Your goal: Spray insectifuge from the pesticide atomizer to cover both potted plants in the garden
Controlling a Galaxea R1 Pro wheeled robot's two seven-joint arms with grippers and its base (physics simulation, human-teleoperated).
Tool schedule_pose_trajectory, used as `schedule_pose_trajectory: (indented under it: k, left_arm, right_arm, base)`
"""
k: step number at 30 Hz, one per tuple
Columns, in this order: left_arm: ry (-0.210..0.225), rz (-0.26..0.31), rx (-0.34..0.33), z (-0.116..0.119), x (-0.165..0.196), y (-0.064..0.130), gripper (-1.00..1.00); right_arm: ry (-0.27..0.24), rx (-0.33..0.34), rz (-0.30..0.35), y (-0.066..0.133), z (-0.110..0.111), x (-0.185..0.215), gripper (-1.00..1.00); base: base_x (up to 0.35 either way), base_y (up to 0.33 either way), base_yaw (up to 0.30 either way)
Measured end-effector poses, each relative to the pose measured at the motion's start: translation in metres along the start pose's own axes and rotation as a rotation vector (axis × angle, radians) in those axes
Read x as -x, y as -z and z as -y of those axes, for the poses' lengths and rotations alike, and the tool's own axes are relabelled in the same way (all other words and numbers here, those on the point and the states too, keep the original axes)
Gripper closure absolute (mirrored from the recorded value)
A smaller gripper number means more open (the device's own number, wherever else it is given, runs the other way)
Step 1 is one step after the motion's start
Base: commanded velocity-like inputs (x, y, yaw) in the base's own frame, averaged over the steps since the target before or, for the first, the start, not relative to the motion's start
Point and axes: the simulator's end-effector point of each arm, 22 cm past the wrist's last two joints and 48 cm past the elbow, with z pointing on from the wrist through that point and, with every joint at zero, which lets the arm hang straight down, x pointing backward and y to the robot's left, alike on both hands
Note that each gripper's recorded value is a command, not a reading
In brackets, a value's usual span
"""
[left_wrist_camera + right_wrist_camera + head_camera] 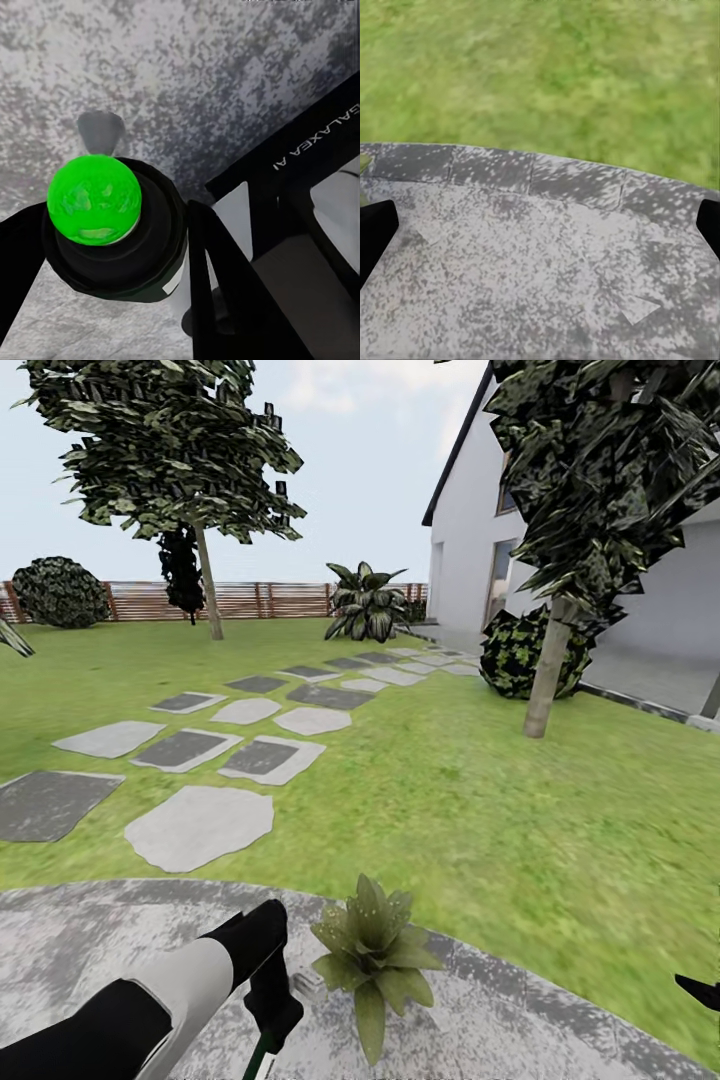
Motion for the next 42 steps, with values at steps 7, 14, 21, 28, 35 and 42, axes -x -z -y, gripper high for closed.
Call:
schedule_pose_trajectory:
  k: [7,14,21,28,35,42]
  left_arm:
    - [0.000,-0.002,-0.004,0.001,0.000,-0.002,1.00]
    - [0.002,-0.012,-0.008,0.000,-0.001,-0.006,1.00]
    - [0.002,-0.014,-0.011,0.001,-0.002,-0.007,1.00]
    - [0.004,-0.017,-0.014,0.000,-0.002,-0.009,1.00]
    - [0.006,-0.022,-0.017,0.000,-0.003,-0.011,1.00]
    - [0.010,-0.025,-0.022,0.000,-0.004,-0.013,1.00]
  right_arm:
    - [-0.001,-0.001,-0.004,-0.001,0.000,-0.001,-1.00]
    - [0.000,-0.002,-0.013,-0.003,0.000,-0.004,-1.00]
    - [0.000,-0.004,-0.014,-0.003,0.001,-0.004,-1.00]
    - [0.000,-0.006,-0.018,-0.004,0.001,-0.005,-1.00]
    - [0.002,-0.008,-0.022,-0.006,0.002,-0.006,-1.00]
    - [0.003,-0.009,-0.027,-0.007,0.002,-0.008,-1.00]
  base:
    - [0.000,-0.303,0.000]
    - [0.000,-0.076,0.000]
    - [0.000,-0.018,0.037]
    - [0.000,-0.287,0.208]
    - [0.000,-0.073,0.219]
    - [0.094,-0.096,0.219]
